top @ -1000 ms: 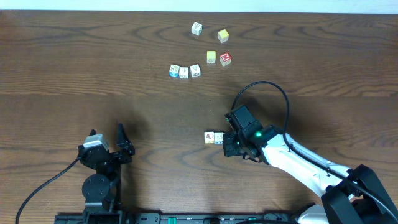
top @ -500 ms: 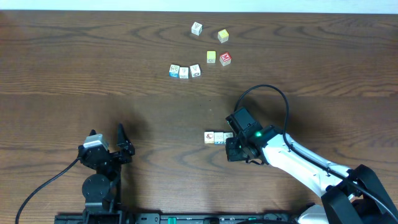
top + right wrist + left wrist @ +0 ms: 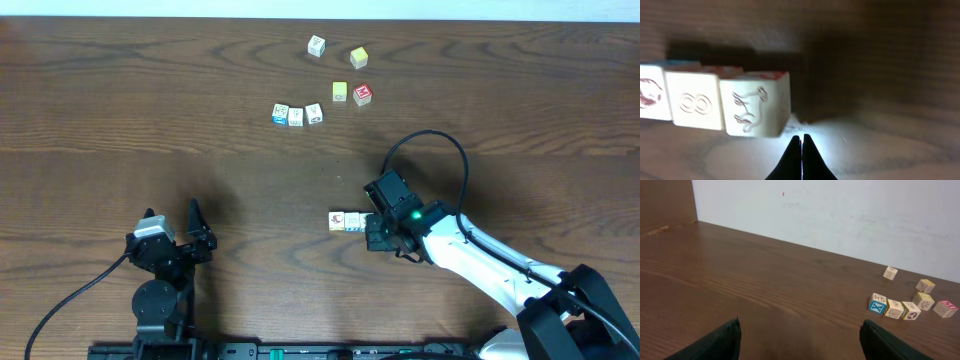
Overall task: Lift 4 blocks
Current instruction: 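Close the right gripper and push the A block flush against the 8 block, then raise the right gripper and move it to the far block cluster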
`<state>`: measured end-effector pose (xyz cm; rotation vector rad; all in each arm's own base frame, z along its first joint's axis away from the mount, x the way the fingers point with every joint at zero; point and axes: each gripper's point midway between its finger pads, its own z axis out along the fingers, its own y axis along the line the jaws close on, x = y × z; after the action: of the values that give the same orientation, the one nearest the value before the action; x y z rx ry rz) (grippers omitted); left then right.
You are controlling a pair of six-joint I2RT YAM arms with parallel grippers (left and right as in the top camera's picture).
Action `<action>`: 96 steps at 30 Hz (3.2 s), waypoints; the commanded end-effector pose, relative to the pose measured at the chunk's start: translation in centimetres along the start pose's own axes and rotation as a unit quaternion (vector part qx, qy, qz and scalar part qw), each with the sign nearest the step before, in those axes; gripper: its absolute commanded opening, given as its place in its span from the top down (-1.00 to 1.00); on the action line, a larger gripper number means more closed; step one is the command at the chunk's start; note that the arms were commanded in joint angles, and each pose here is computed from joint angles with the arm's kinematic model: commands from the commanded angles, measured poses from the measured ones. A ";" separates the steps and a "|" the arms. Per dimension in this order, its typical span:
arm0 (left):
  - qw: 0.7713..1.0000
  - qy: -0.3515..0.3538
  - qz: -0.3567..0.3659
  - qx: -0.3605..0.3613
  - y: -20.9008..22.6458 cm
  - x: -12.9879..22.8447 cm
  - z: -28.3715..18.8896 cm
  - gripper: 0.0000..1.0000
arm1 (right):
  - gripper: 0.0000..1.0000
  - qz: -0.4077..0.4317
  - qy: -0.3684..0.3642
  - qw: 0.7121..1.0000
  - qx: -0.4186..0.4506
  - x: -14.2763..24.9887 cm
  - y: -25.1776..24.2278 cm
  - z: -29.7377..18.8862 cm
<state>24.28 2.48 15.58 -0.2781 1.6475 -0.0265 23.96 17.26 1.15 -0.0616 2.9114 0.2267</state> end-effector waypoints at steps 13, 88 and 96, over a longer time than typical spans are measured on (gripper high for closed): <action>1.000 0.026 0.005 -0.010 0.5 1.9 0.2 -0.53 | 0.97 0.001 -0.025 1.000 0.002 -1.3 0.0 0.1; 1.000 0.026 0.005 -0.010 0.5 1.9 0.2 -0.53 | -0.18 -0.221 -0.137 0.965 -0.024 -25.6 10.8 3.5; 1.000 0.026 0.005 -0.010 0.5 1.9 0.2 -0.53 | -0.18 -0.221 -0.154 0.963 -0.029 -26.4 11.3 4.2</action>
<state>24.28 2.48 15.58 -0.2781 1.6475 -0.0265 49.56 29.25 4.85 -0.6003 2.5134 0.2292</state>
